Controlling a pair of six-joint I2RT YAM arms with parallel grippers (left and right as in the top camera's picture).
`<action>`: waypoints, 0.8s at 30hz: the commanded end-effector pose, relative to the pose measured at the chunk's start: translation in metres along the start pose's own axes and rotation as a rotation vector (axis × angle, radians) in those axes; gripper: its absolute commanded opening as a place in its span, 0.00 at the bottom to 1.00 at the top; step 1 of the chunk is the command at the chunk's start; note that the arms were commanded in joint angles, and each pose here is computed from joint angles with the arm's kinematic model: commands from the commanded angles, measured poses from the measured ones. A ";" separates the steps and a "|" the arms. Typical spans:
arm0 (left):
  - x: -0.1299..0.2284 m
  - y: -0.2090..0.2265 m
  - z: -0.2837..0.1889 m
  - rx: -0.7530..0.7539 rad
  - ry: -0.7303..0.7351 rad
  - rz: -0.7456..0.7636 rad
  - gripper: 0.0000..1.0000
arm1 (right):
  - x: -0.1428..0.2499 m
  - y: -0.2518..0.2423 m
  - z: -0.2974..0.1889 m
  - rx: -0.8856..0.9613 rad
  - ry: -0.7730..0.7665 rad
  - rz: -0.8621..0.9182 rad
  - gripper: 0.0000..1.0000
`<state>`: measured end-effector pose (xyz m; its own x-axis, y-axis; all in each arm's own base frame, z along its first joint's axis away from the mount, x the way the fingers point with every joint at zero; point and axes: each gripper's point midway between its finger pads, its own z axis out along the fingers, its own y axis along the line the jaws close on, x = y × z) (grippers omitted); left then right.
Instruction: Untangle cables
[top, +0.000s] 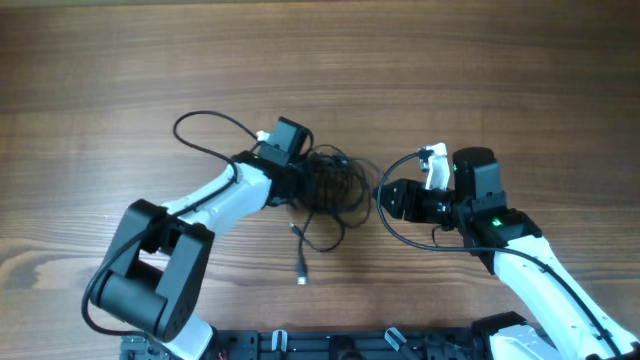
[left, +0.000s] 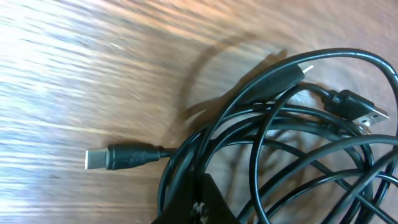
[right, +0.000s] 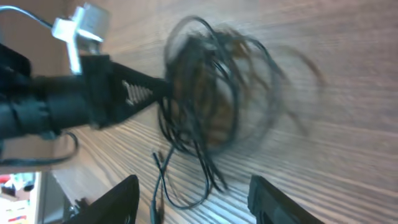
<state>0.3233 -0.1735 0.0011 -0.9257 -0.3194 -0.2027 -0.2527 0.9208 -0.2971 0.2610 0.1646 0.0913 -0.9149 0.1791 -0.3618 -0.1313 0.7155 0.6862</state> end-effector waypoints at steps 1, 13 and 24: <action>-0.013 0.023 0.002 -0.079 -0.046 -0.079 0.04 | 0.007 0.009 0.003 -0.019 0.021 -0.078 0.59; -0.010 0.020 0.003 -0.071 -0.036 -0.073 0.04 | -0.030 0.015 0.059 -0.009 -0.136 -0.166 0.82; -0.016 0.033 0.000 -0.093 -0.033 -0.109 0.04 | -0.002 0.063 0.065 -0.445 0.080 -0.135 0.05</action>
<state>0.3281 -0.1628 0.0011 -0.9044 -0.3782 -0.1977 -0.3136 0.9032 -0.2932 0.2924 0.2490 0.0626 -0.8941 0.0829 -0.4401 -0.3391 0.5167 0.7862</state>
